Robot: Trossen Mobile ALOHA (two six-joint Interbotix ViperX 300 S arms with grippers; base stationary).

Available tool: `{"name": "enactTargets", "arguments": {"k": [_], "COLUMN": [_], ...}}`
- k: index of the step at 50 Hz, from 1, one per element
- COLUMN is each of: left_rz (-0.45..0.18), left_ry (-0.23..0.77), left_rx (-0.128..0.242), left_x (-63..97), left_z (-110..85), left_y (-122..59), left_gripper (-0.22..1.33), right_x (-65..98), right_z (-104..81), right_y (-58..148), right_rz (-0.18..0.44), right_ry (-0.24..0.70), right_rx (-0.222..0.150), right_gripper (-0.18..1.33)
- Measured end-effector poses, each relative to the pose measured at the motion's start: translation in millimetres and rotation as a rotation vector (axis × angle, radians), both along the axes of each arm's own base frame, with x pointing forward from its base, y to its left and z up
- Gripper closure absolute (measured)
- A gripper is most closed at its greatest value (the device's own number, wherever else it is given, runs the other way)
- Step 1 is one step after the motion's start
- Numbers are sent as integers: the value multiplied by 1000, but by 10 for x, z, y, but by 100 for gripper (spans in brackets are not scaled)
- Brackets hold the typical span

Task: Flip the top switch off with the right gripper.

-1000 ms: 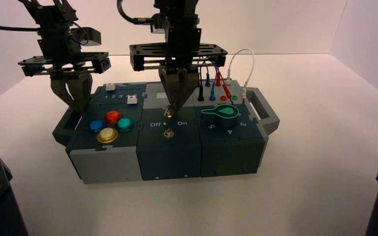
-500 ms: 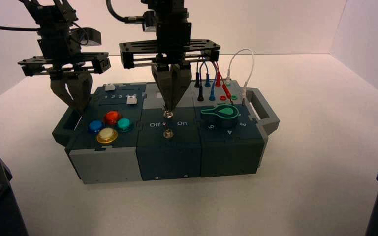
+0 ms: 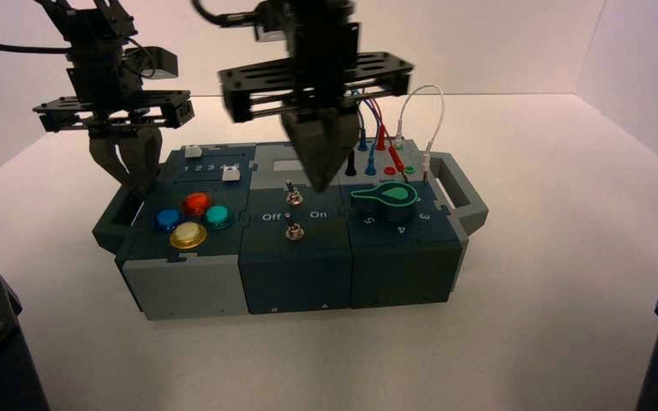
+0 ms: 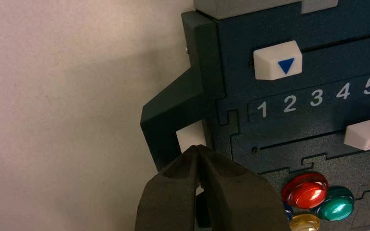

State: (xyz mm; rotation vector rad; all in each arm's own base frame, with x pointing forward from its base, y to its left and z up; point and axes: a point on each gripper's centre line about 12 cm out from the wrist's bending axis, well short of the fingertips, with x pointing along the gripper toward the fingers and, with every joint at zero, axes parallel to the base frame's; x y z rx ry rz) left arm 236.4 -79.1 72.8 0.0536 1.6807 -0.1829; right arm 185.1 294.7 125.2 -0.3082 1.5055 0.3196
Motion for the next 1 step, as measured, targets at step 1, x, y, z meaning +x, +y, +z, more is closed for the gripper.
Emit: {"name": "enactTargets", "arguments": {"k": [1], "left_rz": [-2], "left_ry": [0], "left_rx": [0], "left_x": [-1], "left_z": [0], "left_y": [-4], "left_gripper": [128], "right_x": [-2], "right_z": [2], "right_y": [-4], "right_rz": [-2], "right_ry": [0], "right_rx": [0], "right_gripper": [128]}}
